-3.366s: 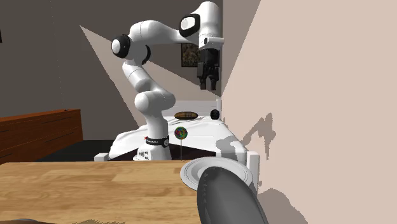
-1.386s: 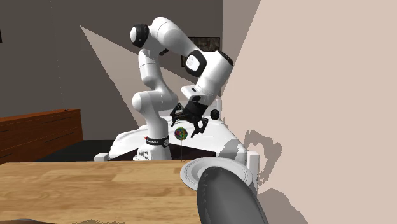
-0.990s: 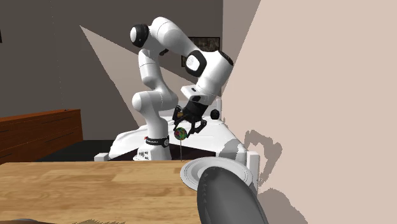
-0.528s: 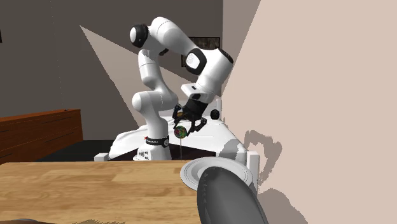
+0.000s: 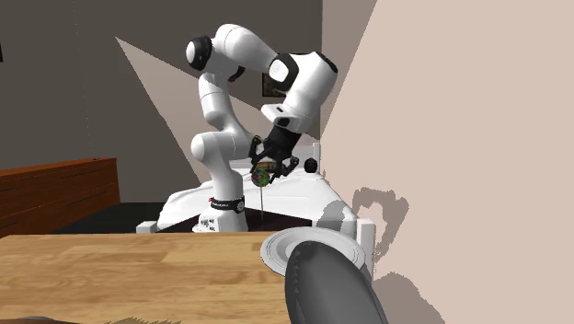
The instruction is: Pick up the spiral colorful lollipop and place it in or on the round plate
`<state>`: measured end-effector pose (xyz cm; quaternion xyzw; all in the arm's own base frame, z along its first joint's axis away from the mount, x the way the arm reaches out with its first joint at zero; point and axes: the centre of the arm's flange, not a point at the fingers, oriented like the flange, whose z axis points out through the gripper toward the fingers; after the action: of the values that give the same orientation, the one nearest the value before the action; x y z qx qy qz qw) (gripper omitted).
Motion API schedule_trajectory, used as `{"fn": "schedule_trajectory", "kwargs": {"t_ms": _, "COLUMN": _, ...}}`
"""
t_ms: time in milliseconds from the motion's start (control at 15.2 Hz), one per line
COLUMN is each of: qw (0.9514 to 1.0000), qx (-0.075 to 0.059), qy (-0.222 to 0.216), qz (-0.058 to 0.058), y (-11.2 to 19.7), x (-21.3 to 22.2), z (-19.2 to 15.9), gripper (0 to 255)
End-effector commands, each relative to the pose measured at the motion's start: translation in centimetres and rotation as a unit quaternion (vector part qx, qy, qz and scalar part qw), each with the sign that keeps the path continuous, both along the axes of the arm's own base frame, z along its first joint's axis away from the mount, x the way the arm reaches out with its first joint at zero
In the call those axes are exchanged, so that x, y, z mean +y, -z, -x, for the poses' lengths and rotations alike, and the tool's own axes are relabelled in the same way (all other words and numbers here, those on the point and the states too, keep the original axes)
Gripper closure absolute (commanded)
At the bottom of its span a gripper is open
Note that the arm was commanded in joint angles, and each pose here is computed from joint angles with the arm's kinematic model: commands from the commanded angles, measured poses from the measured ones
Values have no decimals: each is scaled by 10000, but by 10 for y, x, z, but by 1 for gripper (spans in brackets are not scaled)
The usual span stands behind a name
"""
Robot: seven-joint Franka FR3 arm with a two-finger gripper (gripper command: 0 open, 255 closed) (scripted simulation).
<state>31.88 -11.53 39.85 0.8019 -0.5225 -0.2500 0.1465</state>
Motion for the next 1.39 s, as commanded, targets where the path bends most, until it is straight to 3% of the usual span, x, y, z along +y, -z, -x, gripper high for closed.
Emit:
{"fn": "schedule_trajectory", "kwargs": {"t_ms": 0, "qw": 10000, "qx": 3, "qy": 0, "qz": -1, "y": -11, "x": 1, "z": 0, "gripper": 255}}
{"fn": "schedule_trajectory", "kwargs": {"t_ms": 396, "qw": 10000, "qx": 3, "qy": 0, "qz": -1, "y": -42, "x": 1, "z": 0, "gripper": 255}}
{"fn": "schedule_trajectory", "kwargs": {"t_ms": 1320, "qw": 10000, "qx": 3, "qy": 0, "qz": -1, "y": -97, "x": -46, "z": -170, "gripper": 255}}
